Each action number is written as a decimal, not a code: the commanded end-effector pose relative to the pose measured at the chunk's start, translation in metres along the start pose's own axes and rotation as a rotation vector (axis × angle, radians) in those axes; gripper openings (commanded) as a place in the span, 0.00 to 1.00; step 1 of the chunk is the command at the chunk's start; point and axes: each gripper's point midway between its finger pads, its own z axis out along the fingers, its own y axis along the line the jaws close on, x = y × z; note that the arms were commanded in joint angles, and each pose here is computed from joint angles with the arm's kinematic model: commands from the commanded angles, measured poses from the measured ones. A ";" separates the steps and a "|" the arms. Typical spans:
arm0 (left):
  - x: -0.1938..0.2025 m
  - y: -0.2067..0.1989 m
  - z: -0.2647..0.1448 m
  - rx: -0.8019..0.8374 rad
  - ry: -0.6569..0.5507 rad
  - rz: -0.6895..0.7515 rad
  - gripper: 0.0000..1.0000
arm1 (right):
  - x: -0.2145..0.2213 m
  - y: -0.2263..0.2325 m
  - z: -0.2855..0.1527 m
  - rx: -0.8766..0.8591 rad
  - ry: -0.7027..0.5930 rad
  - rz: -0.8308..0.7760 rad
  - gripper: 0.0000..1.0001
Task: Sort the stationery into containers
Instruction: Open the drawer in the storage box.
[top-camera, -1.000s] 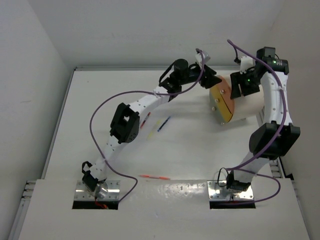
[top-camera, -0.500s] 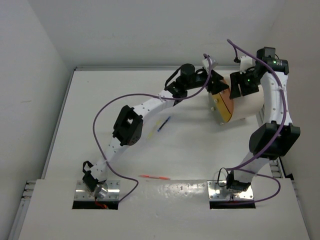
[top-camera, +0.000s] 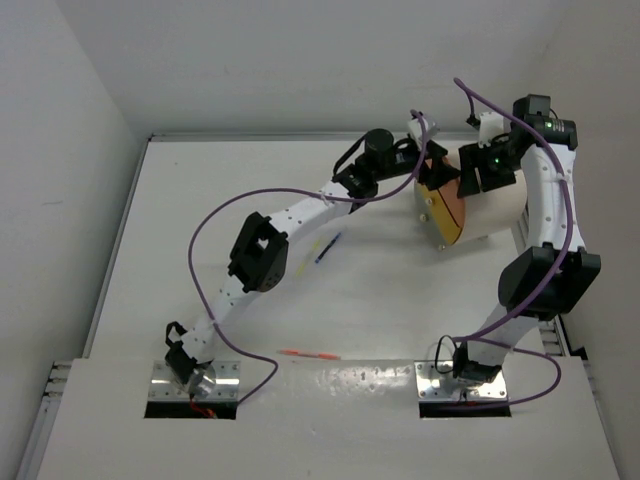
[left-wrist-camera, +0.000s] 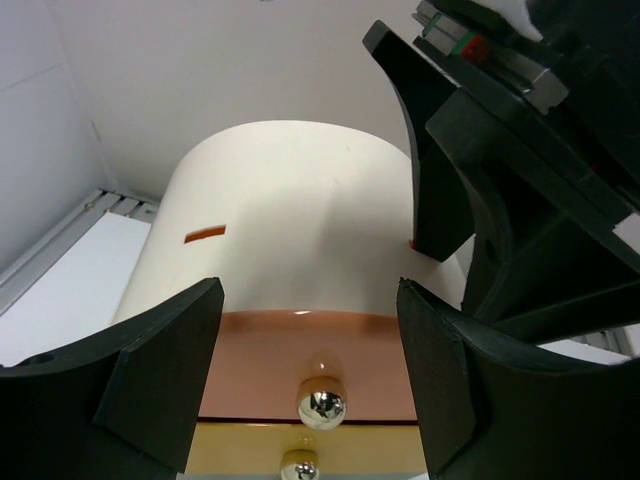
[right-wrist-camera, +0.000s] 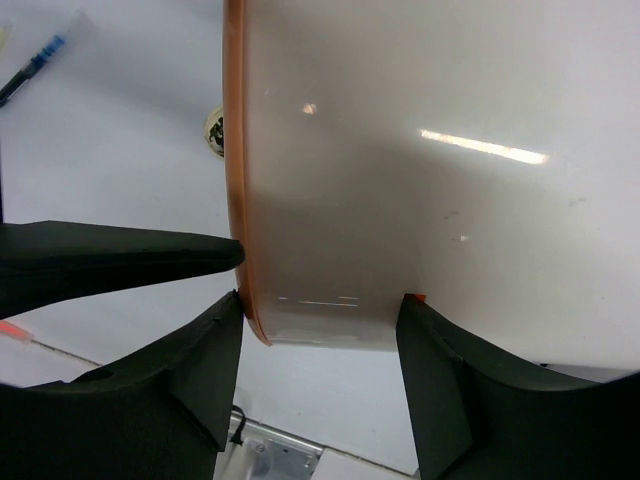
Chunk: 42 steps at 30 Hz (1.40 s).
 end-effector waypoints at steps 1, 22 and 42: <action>0.004 -0.005 0.010 0.005 -0.005 0.053 0.76 | 0.066 0.065 0.001 -0.282 0.310 0.124 0.59; 0.079 0.008 -0.010 -0.084 0.237 -0.017 0.66 | 0.045 0.044 -0.020 -0.168 0.162 0.094 0.61; 0.076 0.007 -0.013 -0.087 0.246 -0.013 0.64 | 0.042 0.023 -0.017 -0.007 0.002 0.074 0.62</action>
